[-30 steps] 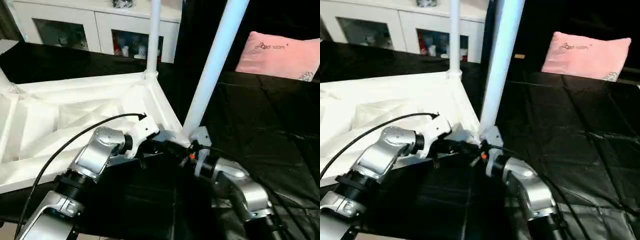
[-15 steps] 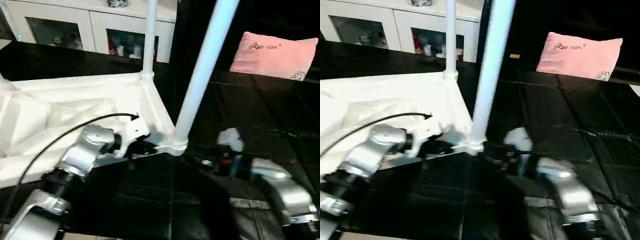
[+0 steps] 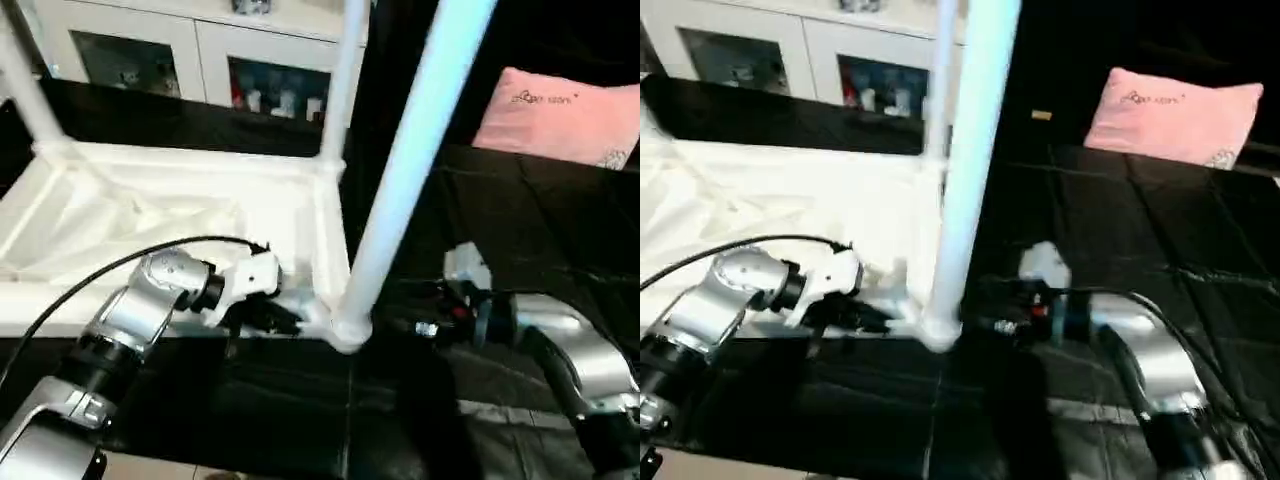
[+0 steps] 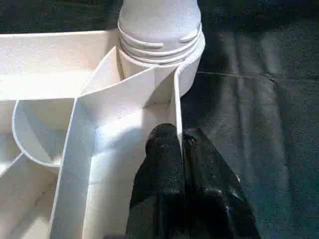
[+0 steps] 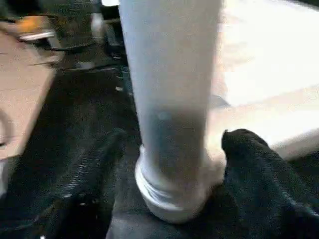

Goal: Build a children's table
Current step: Rotate leg to tighten

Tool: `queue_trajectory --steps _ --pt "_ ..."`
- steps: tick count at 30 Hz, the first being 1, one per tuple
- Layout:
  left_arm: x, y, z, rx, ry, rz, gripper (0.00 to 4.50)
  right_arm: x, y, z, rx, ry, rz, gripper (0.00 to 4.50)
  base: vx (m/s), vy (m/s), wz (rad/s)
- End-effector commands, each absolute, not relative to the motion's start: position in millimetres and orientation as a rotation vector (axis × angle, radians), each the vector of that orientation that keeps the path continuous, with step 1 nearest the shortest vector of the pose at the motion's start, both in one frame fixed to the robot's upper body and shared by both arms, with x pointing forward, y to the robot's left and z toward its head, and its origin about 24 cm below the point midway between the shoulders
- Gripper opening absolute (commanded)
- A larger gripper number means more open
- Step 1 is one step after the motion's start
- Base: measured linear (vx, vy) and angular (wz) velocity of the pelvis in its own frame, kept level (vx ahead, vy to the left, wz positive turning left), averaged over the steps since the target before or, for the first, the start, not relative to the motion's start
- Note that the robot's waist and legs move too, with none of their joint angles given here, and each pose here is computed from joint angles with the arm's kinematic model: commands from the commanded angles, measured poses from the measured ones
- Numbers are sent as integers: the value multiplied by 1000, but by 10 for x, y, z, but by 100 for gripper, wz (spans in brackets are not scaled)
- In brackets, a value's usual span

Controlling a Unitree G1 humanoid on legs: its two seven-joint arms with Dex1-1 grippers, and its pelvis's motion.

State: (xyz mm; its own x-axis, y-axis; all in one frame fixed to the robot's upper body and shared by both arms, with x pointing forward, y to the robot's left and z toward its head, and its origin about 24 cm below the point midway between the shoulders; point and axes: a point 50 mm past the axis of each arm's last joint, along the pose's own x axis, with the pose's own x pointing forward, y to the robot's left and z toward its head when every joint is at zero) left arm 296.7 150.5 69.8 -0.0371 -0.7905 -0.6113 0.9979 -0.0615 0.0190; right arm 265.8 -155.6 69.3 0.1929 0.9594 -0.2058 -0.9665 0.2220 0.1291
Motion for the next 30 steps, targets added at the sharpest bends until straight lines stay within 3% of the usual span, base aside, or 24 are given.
queue_trajectory --steps 1,7,24,30 --pt "2915 1398 672 590 497 -1665 0 2650 -1570 695 -30 286 1388 364 0 0 0" --pt "2876 1377 653 612 513 -1729 0 2692 -1500 617 -78 318 1446 379 0 0 0" --pt "2829 1374 643 629 528 -1779 0 2779 -1468 531 -31 388 1506 221 0 0 0" --pt "2827 1370 642 631 530 -1786 0 2785 -1450 500 -8 396 1526 207 0 0 0"
